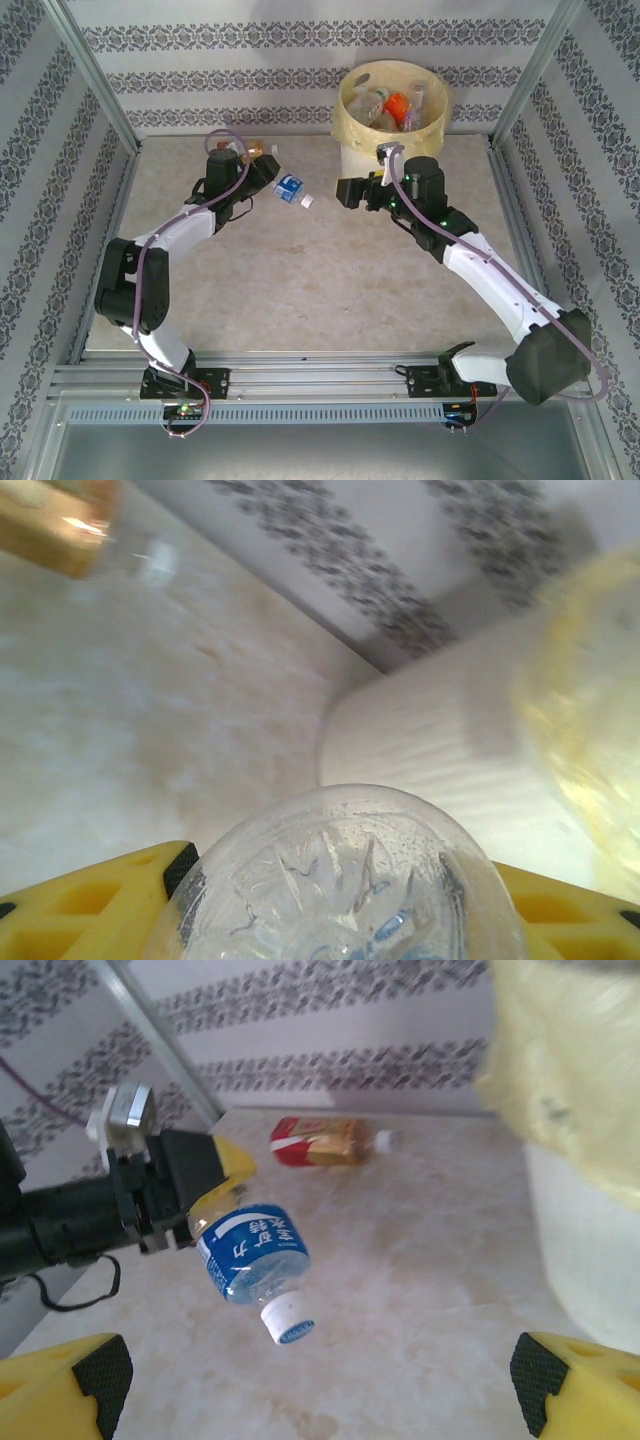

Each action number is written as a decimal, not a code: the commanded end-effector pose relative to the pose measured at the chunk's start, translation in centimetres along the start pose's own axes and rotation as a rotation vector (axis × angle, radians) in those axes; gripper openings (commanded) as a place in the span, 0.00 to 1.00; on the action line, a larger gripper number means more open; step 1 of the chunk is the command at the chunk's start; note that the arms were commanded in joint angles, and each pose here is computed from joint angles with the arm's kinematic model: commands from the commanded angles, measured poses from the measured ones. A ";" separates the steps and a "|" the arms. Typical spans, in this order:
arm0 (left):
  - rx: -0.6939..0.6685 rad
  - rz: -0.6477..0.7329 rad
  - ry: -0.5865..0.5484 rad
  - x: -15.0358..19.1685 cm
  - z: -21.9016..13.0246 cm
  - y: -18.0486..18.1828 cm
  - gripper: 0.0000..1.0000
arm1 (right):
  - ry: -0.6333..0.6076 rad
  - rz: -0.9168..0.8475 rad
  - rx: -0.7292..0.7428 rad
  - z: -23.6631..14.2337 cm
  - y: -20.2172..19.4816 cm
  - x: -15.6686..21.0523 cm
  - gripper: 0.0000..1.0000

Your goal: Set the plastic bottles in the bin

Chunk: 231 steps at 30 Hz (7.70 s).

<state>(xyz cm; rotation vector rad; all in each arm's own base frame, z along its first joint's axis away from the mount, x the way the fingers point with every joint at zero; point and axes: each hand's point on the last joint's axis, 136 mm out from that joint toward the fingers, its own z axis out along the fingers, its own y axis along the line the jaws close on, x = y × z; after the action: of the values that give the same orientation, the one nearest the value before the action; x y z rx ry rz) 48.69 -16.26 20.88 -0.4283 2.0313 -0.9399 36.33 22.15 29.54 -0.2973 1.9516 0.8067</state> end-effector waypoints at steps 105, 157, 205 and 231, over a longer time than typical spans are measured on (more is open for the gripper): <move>-0.199 0.064 -0.189 -2.3 -10.1 -4.5 1.00 | -0.128 0.013 0.498 1.5 -17.5 -22.1 0.93; -0.468 0.142 -0.243 -13.9 9.8 9.3 1.00 | -0.297 0.039 0.352 -11.8 -7.0 -10.2 0.98; -0.610 0.292 0.251 1.5 5.0 13.8 1.00 | -0.292 0.065 0.339 -12.6 -6.1 -9.6 0.98; -0.790 0.421 0.424 5.8 3.4 17.9 0.92 | -0.290 0.066 0.366 -13.3 -6.3 -9.1 0.98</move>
<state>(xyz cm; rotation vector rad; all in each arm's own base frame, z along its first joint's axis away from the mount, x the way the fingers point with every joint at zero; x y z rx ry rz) 49.45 -9.06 3.60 -0.1857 2.6849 0.0900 34.96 7.69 39.29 0.0885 1.7876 0.4952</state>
